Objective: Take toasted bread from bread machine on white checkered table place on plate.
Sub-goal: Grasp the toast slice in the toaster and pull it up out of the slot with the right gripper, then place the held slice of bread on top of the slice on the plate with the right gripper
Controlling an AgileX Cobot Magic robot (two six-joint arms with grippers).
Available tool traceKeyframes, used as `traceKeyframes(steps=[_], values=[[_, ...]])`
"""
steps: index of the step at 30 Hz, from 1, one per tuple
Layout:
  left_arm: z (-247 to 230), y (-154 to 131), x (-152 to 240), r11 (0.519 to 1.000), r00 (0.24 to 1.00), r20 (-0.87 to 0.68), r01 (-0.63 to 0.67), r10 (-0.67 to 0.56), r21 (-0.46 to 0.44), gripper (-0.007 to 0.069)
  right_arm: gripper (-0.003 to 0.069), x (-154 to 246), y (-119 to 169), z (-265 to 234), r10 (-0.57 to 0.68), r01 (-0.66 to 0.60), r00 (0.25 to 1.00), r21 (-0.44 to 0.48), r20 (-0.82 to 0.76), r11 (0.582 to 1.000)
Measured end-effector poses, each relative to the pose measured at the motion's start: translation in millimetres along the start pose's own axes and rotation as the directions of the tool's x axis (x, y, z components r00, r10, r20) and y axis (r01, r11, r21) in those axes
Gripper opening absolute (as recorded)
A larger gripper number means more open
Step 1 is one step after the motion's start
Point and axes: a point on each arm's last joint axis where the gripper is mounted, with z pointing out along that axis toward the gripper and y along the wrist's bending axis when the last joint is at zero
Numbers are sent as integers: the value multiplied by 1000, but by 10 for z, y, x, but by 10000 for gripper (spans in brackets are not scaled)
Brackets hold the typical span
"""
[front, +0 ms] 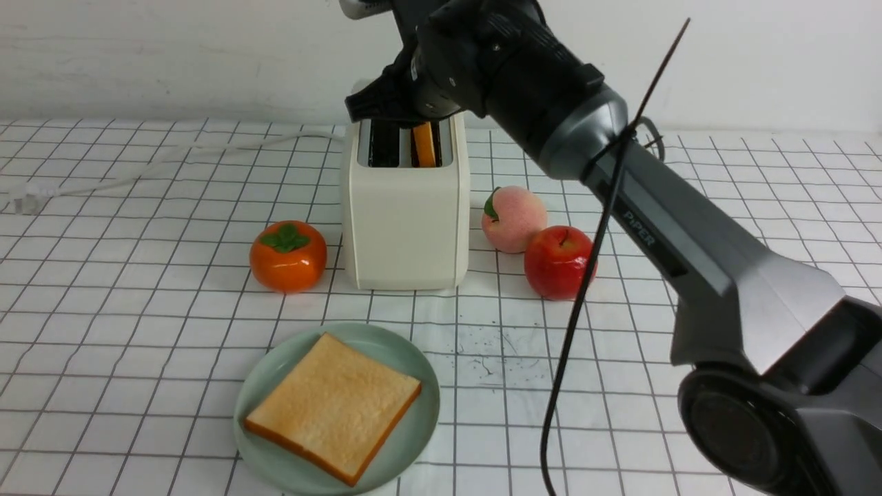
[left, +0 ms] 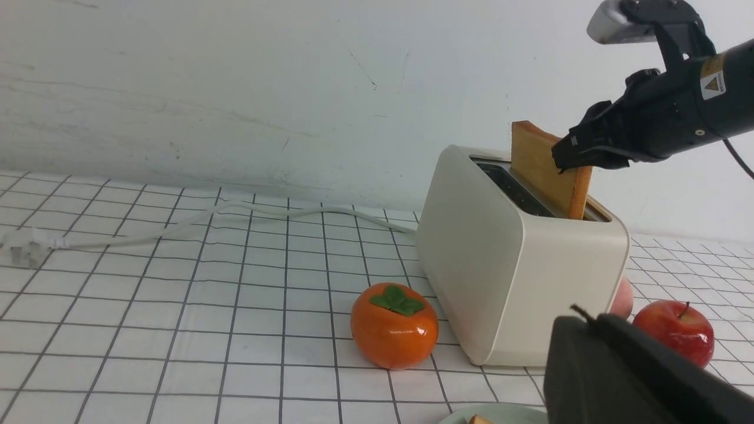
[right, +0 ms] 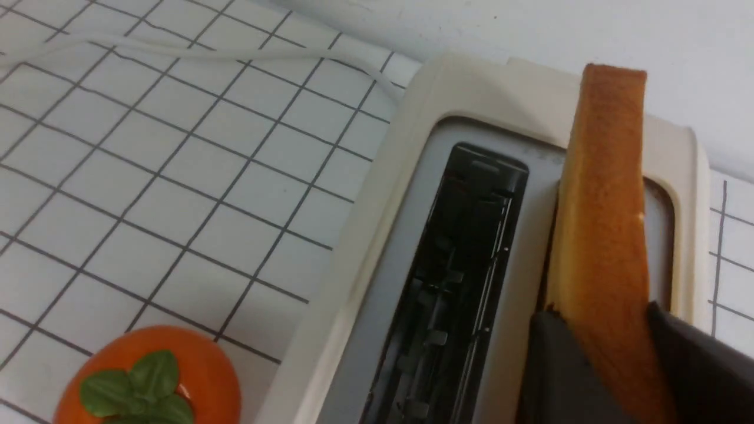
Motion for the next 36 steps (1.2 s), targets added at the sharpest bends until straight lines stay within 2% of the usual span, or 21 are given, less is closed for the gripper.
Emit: traceKeyframes(steps=[3,10,13,17,21,26,29,32,34,36], values=[[0,0,0,1000,1000,0,1,-1,0,-13,110,1,10,0,7,-7,1000,-11,-1,1000],[0,0,0,1000,1000,0,2,-2,0,-13,109,-120,-26,-182,14,-14,1000,-9,21,1000],[0,0,0,1000,1000,0,2,-2,0,-13,109,-348,-91,-563,7,-6,997,-20,72,1000],[0,0,0,1000,1000,0,2,-2,0,-10,109,-675,-232,-1370,5,2,991,-56,132,998],[0,0,0,1000,1000,0,2,-2,0,-8,109,-803,-385,-2115,-26,37,991,-80,132,996],[-1,-1,1,1000,1000,-1,2,-2,1,-8,109,-830,-479,-2562,-76,91,985,-95,152,991],[-1,-2,9,1000,1000,-9,2,-2,2,-8,109,-671,-584,-2799,-108,115,991,-95,76,989],[-1,-2,10,1000,1000,-10,2,-2,3,-8,109,-390,-691,-2798,-119,113,992,-94,-53,989],[-1,-2,10,1000,1000,-10,3,-3,3,-8,109,-9,-785,-2728,-87,64,980,-132,-180,989],[-1,-2,10,1000,1000,-10,3,-3,3,-8,109,204,-790,-2613,-51,13,976,-176,-212,984]])
